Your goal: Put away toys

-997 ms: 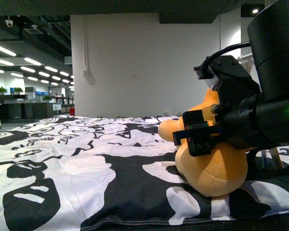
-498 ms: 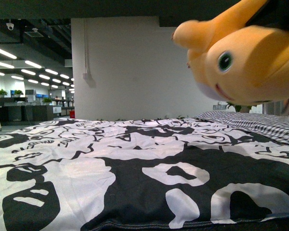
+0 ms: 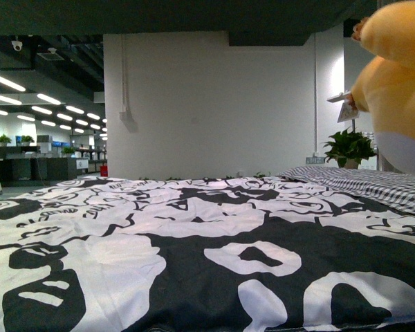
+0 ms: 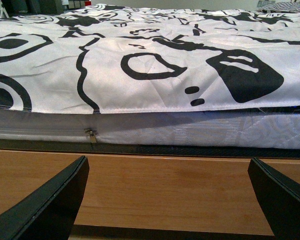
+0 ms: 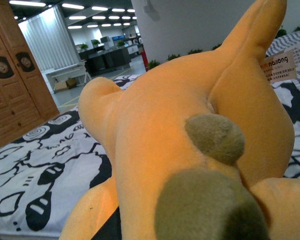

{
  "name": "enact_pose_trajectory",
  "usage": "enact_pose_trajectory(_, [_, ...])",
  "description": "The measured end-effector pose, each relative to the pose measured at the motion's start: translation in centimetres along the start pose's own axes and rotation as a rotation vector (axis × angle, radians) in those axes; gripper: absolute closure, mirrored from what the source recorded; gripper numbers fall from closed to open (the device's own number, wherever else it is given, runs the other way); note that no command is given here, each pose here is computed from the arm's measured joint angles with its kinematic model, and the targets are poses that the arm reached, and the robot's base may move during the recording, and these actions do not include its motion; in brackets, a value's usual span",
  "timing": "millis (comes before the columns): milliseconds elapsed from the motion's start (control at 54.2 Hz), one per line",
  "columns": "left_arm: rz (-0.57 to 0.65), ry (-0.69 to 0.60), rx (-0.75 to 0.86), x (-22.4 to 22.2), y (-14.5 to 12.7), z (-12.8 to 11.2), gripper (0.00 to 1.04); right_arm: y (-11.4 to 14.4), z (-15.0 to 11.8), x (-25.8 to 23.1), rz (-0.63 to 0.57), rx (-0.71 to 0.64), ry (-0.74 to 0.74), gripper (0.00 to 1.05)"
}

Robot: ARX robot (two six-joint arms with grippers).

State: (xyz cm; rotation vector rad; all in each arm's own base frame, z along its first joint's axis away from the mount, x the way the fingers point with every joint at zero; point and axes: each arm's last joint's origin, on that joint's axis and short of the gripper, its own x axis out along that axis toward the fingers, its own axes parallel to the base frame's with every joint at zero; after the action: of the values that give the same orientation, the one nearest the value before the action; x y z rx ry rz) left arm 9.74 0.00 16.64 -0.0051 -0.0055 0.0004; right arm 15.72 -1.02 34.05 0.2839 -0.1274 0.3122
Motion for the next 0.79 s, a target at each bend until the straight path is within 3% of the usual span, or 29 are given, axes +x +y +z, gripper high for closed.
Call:
enact_pose_trajectory(240, [0.000, 0.000, 0.000, 0.0, 0.0, 0.0, 0.06, 0.0, -5.7, -4.7, -0.008, 0.017, 0.023, 0.85])
enact_pose_trajectory(554, [0.000, 0.000, 0.000, 0.0, 0.0, 0.0, 0.06, 0.2, -11.3, -7.0, -0.060, -0.025, -0.022, 0.85])
enact_pose_trajectory(794, [0.000, 0.000, 0.000, 0.0, 0.0, 0.0, 0.06, 0.3, -11.9, -7.0, -0.049, -0.044, -0.008, 0.85])
